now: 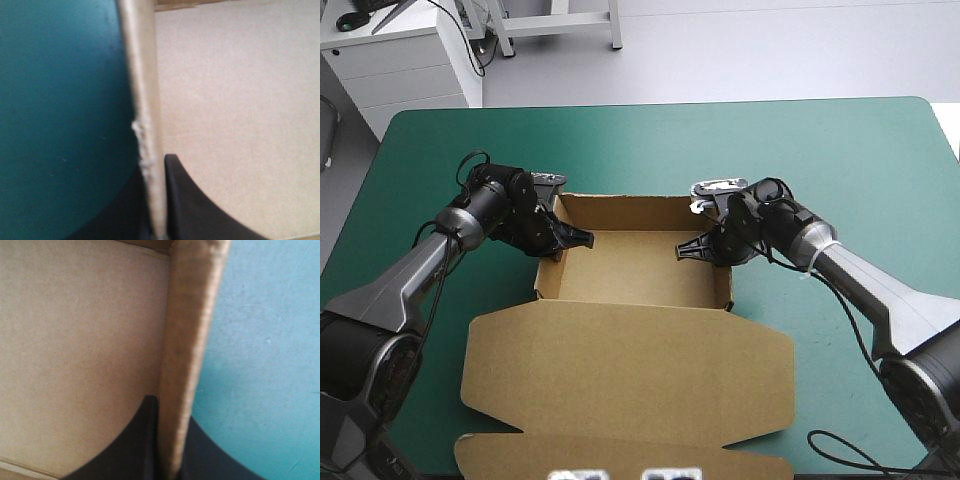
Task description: Fold the box
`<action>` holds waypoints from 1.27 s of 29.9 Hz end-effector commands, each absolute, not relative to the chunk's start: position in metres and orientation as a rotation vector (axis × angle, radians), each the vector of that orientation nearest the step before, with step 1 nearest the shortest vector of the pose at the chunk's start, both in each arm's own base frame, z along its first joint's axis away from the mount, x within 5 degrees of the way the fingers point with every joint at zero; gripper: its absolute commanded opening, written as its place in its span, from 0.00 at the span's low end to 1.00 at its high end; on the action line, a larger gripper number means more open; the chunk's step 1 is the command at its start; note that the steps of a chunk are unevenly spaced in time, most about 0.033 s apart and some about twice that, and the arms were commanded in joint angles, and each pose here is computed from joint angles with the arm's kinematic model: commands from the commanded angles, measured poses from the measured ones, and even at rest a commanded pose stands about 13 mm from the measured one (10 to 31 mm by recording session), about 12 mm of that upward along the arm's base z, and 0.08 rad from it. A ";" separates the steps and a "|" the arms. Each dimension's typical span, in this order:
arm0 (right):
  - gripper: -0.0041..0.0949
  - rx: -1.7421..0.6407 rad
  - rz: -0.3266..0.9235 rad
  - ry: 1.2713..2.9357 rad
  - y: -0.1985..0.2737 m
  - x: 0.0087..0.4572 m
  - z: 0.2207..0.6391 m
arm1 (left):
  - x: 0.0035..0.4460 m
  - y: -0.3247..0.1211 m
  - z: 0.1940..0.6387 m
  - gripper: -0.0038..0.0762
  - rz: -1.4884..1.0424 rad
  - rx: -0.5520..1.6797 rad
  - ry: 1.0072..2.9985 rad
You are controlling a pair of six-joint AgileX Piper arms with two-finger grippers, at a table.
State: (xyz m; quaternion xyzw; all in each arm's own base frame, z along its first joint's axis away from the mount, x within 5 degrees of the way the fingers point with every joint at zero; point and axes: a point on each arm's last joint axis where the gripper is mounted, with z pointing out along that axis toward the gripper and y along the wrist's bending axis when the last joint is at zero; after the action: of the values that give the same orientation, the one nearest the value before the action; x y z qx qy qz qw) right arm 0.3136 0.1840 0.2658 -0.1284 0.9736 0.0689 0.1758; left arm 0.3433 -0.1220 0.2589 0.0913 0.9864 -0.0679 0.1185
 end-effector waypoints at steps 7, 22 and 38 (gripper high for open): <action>0.06 -0.353 0.115 2.640 0.177 0.314 0.289 | 0.348 -0.127 0.277 0.04 -0.232 0.288 2.777; 0.55 -0.347 0.075 2.643 0.174 0.315 0.290 | 0.346 -0.127 0.278 0.53 -0.235 0.324 2.799; 0.54 -0.308 0.082 2.581 0.174 0.319 0.360 | 0.351 -0.119 0.336 0.61 -0.090 0.377 2.751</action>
State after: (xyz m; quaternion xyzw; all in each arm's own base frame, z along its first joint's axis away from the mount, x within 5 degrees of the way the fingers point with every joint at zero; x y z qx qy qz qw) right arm 0.3258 0.1814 0.3233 -0.1129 0.9668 0.0296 0.2273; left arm 0.3588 -0.1225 0.2991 0.1270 0.9807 -0.0412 0.1430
